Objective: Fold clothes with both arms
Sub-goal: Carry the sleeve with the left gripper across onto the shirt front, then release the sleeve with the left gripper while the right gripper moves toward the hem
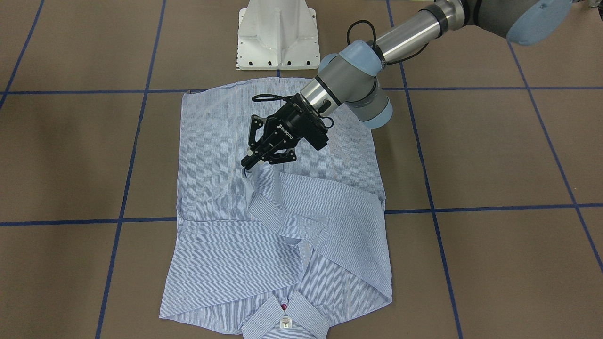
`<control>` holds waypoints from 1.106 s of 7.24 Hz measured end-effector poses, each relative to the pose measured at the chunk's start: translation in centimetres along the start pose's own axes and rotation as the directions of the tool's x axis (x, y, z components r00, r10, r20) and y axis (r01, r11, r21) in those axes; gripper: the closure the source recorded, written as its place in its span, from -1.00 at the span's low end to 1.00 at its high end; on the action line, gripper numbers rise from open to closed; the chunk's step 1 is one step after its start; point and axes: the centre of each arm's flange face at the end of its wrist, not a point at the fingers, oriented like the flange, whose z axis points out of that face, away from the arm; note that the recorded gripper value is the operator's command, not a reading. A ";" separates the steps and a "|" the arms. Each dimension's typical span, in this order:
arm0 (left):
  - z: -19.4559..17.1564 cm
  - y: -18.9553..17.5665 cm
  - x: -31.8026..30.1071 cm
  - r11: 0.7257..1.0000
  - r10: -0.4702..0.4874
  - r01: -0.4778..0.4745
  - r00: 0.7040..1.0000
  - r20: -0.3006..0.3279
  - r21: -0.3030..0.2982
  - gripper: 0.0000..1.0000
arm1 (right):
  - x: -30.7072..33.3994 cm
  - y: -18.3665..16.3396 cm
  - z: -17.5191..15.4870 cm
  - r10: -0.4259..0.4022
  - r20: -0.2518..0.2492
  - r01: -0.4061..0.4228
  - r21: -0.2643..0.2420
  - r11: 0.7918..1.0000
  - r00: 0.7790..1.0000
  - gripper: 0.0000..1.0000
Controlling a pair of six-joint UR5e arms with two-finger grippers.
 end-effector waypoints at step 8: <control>-8.0 3.9 1.2 0.953 0.212 -0.175 0.968 0.132 -0.246 -1.00 | -6.6 3.9 2.3 0.162 0.108 -0.168 0.051 0.985 0.981 -1.00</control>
